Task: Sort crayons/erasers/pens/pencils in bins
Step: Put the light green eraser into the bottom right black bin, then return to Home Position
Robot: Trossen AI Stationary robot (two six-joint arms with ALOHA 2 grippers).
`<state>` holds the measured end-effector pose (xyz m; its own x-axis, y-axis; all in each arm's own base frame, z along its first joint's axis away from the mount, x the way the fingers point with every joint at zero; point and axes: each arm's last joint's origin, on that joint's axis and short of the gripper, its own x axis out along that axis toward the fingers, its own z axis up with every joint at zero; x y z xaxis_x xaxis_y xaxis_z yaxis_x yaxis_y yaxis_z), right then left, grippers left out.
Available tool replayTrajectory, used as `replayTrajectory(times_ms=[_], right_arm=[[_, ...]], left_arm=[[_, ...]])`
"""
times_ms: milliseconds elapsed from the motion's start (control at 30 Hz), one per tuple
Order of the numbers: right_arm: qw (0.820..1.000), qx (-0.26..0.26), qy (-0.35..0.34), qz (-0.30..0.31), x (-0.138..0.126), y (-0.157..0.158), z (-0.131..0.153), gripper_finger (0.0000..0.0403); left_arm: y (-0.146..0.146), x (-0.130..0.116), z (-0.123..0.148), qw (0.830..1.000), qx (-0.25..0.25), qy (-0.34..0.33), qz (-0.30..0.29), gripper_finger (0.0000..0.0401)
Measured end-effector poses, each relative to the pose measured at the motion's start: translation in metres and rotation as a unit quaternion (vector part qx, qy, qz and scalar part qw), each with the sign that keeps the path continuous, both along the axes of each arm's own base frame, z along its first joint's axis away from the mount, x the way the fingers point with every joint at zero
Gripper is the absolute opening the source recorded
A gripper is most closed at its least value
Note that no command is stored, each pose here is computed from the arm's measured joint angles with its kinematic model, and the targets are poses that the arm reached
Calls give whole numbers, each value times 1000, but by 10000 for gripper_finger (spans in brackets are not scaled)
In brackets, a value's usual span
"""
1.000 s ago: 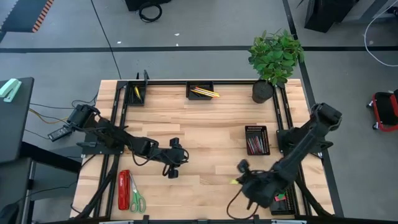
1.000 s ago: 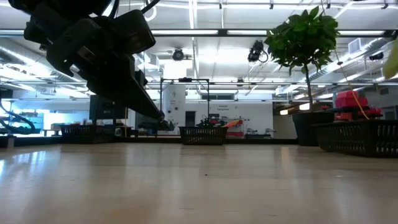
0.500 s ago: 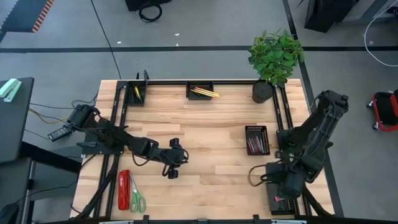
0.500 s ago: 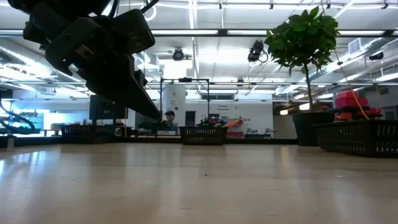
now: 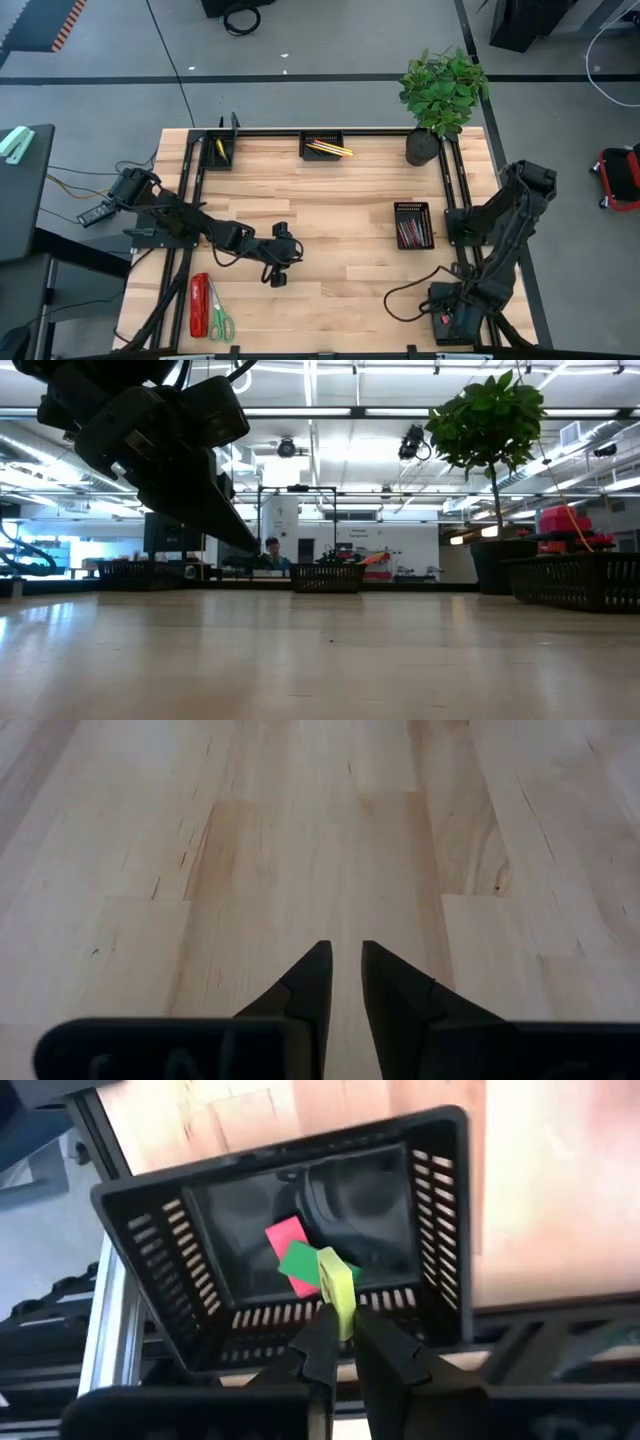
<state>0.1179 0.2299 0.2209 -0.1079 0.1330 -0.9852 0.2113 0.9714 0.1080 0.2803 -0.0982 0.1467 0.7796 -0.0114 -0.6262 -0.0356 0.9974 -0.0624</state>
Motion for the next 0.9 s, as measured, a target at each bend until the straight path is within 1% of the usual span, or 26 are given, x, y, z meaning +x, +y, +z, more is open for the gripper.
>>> replayTrajectory(times_ms=[167,300,500,633,733,833,900], right_arm=[[1000,24,-4,6,2,11,-7,51],[1000,16,-2,5,0,13,-9,72],[1000,1,-24,-1,-1,13,-10,98],[997,-16,-73,34,4,10,-8,104],[989,-41,-120,71,11,6,-8,103],[978,-78,-171,95,20,1,-7,97],[965,-111,-207,120,27,-3,-7,94]], left_arm=[[0,0,0,1000,0,0,0,66],[0,0,0,1000,0,1,-1,62],[0,0,0,1000,0,1,-1,65],[0,0,0,1000,-1,-1,-1,63],[-1,0,6,1000,-5,-14,-2,55],[0,-2,18,999,-12,-39,-4,44],[1,-5,33,998,-4,-68,-17,35]])
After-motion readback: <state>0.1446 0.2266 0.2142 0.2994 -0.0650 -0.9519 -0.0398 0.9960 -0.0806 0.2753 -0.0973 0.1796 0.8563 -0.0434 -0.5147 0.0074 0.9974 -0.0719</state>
